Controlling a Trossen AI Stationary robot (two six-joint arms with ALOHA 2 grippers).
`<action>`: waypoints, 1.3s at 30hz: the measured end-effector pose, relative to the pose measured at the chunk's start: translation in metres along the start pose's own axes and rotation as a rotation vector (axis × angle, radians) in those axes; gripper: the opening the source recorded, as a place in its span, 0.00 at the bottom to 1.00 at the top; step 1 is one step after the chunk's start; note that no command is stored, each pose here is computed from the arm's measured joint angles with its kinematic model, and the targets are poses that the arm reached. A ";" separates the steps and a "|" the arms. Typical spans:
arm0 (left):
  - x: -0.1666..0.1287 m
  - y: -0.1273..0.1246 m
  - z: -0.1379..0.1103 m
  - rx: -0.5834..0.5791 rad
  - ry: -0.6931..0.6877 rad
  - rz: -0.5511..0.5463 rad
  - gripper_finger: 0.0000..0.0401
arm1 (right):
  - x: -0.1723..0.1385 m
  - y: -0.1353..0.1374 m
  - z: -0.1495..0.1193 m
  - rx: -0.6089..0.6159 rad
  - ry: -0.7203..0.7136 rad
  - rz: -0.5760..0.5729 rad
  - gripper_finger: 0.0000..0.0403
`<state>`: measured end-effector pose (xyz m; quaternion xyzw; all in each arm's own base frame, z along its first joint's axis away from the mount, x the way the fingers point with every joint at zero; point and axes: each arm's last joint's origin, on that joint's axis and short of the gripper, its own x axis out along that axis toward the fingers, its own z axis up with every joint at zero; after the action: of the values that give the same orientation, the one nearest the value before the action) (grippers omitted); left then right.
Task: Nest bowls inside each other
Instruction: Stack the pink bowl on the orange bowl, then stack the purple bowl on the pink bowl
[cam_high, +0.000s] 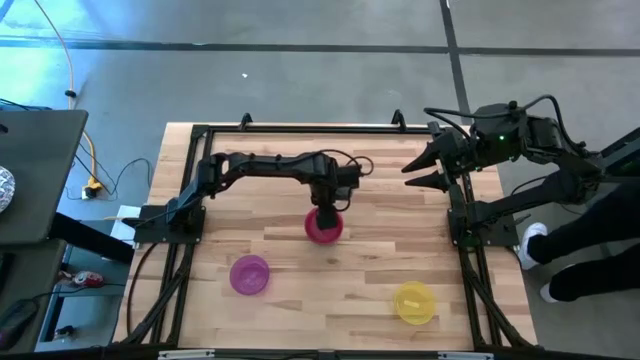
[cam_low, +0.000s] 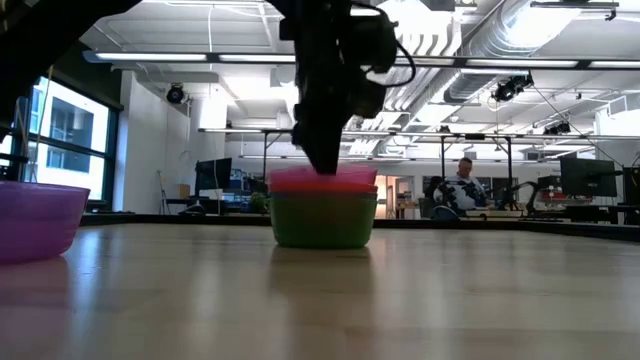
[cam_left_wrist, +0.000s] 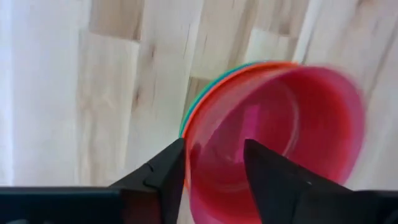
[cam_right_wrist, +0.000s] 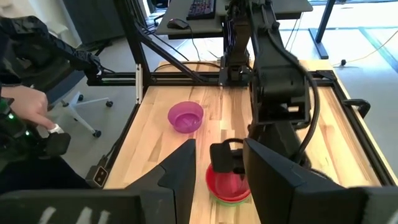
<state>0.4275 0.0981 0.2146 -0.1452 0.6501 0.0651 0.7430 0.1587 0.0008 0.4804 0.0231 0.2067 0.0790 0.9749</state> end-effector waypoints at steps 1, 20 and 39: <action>-0.004 0.000 0.001 0.005 -0.007 0.000 0.39 | 0.000 0.000 0.000 0.001 0.002 0.000 0.31; -0.015 -0.004 -0.023 0.086 0.246 0.010 0.41 | 0.000 0.000 -0.004 0.028 0.041 -0.001 0.31; -0.116 -0.050 -0.075 0.294 0.038 0.017 0.41 | -0.010 0.002 -0.004 -0.009 0.007 0.001 0.31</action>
<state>0.3534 0.0391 0.3271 -0.0304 0.6677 -0.0273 0.7433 0.1478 0.0011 0.4809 0.0187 0.2097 0.0804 0.9743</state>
